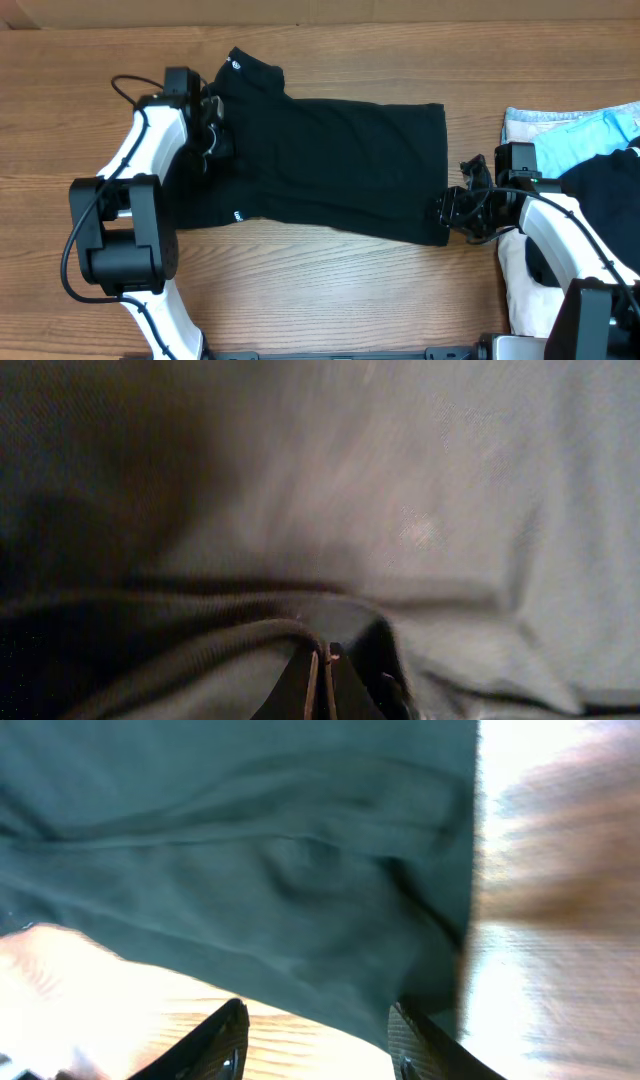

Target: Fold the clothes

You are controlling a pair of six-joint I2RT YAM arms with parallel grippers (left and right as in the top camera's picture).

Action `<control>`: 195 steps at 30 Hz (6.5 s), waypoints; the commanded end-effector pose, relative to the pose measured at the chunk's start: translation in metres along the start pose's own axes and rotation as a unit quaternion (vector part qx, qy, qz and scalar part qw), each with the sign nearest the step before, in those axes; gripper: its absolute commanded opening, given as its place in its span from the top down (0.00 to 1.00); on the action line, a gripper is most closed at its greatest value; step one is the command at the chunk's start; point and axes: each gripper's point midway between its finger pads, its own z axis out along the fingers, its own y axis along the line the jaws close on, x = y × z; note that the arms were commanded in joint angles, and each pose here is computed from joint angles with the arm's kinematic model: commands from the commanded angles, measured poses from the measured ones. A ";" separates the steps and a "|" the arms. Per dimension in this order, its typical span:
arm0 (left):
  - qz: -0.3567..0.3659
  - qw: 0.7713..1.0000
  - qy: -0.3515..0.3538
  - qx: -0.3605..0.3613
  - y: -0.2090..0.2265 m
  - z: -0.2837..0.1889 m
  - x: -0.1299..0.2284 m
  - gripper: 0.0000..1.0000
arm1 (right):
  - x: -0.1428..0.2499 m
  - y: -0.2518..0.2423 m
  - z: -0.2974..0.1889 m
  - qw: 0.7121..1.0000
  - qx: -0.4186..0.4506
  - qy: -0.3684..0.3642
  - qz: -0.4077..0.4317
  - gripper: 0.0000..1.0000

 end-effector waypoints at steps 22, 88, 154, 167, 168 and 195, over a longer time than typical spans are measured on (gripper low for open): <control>0.010 0.999 0.005 -0.040 0.003 -0.037 -0.009 0.26 | 0.004 -0.015 0.011 0.999 0.015 -0.022 0.024 0.41; -0.184 0.948 0.129 -0.225 0.129 0.003 0.109 0.24 | -0.042 0.010 0.051 0.995 0.031 -0.093 0.016 0.49; 0.161 0.950 -0.263 -0.055 -0.004 -0.013 -0.184 0.00 | -0.057 0.075 -0.047 0.990 -0.026 -0.127 -0.052 0.35; 0.179 0.930 -0.317 -0.045 -0.011 0.028 -0.212 0.00 | -0.048 0.070 -0.044 0.993 -0.019 -0.108 -0.035 0.36; 0.179 0.930 -0.317 -0.044 -0.011 0.031 -0.212 0.01 | -0.048 0.070 -0.044 0.993 -0.019 -0.108 -0.035 0.36; 0.096 0.932 -0.350 0.003 -0.013 -0.002 -0.224 0.96 | -0.047 0.069 -0.044 0.994 -0.016 -0.107 -0.035 0.36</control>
